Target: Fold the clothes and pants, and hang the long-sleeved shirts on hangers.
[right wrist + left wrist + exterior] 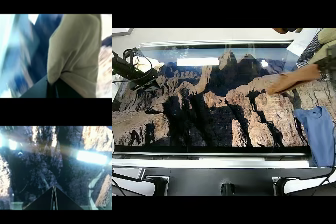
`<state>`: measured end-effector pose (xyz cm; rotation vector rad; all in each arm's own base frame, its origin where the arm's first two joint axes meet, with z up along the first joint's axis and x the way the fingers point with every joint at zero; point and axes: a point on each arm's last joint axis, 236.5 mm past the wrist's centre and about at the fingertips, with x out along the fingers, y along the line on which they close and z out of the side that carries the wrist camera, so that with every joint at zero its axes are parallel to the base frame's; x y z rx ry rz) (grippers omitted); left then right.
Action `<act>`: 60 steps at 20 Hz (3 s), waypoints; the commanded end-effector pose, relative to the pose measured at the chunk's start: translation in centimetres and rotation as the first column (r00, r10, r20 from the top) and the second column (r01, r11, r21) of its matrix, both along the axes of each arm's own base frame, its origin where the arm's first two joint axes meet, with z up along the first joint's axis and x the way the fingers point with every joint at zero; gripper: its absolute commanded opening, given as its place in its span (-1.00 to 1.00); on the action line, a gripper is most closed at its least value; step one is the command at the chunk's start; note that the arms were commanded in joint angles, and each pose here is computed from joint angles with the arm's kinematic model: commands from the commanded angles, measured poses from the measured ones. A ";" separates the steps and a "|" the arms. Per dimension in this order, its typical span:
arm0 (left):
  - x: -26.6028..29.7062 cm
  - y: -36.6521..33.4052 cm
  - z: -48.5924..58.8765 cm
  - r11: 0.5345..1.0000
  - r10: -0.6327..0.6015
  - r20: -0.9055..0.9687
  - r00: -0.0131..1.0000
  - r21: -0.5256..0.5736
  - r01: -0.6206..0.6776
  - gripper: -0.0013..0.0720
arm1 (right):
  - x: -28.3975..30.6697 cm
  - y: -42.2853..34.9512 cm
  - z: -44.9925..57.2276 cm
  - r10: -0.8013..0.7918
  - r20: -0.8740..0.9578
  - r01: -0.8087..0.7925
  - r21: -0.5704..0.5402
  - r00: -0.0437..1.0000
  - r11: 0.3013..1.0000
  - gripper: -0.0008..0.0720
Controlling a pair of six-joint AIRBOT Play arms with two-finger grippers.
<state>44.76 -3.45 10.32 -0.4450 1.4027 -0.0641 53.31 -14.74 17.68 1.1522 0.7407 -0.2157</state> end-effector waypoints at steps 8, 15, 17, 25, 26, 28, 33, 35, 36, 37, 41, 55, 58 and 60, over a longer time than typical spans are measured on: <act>-0.4 0.0 -0.1 1.000 -0.004 -0.017 1.000 0.000 0.004 -0.92 | -7.1 -10.4 -0.8 -0.360 -0.173 0.361 -0.026 0.917 0.932 -0.91; -0.8 0.0 -0.1 1.000 -0.006 -0.035 0.999 -0.001 0.006 -0.92 | -14.0 -11.2 -2.1 -0.415 -0.383 0.371 -0.188 0.825 0.910 -0.91; -1.1 0.0 -0.2 1.000 -0.010 -0.046 0.999 -0.001 0.010 -0.92 | -16.0 -10.8 -3.0 -0.409 -0.467 0.353 -0.206 0.784 0.912 -0.91; -1.3 0.0 -0.2 1.000 -0.014 -0.055 0.998 -0.001 0.014 -0.92 | -22.2 -11.6 -4.7 -0.377 -0.654 0.197 -0.333 0.656 0.922 -0.90; -1.3 0.0 -0.2 1.000 -0.014 -0.055 0.998 -0.001 0.014 -0.92 | -22.8 -11.9 -5.1 -0.371 -0.672 0.171 -0.345 0.641 0.923 -0.90; -1.4 0.0 -0.2 1.000 -0.014 -0.057 0.998 -0.001 0.014 -0.92 | -24.8 -12.2 -6.8 -0.367 -0.730 0.121 -0.368 0.577 0.922 -0.91; -1.7 0.0 -0.2 1.000 -0.019 -0.071 0.997 -0.001 0.019 -0.92 | -31.3 -11.0 -12.0 -0.353 -0.846 0.026 -0.375 0.400 0.927 -0.90; -1.9 0.0 -0.3 1.000 -0.021 -0.077 0.997 -0.001 0.021 -0.92 | -33.4 -10.0 -13.8 -0.342 -0.866 0.006 -0.365 0.364 0.931 -0.90; -1.9 0.0 -0.3 1.000 -0.021 -0.077 0.997 -0.001 0.021 -0.92 | -34.4 -9.6 -14.5 -0.346 -0.875 0.001 -0.367 0.340 0.930 -0.90; -1.9 0.0 -0.3 1.000 -0.021 -0.078 0.997 -0.001 0.021 -0.92 | -35.3 -9.5 -15.1 -0.349 -0.880 -0.012 -0.372 0.321 0.928 -0.90; -1.9 0.0 -0.3 1.000 -0.024 -0.077 0.997 -0.001 0.024 -0.92 | -36.8 -9.5 -17.0 -0.357 -0.887 -0.048 -0.387 0.292 0.921 -0.90; -1.9 0.0 -0.3 1.000 -0.025 -0.079 0.997 -0.001 0.025 -0.80 | -40.9 -11.4 -16.9 -0.429 -0.893 -0.161 -0.447 0.133 0.880 -0.11; -1.9 0.0 -0.3 1.000 -0.024 -0.077 0.997 0.000 0.024 -0.80 | -39.9 -12.1 -16.0 -0.443 -0.877 -0.168 -0.473 0.188 0.865 0.16; -1.9 0.0 -0.3 0.998 -0.056 -0.066 0.996 0.004 0.056 -0.80 | -34.7 -11.8 -15.5 -0.392 -0.820 -0.111 -0.474 0.418 0.873 0.10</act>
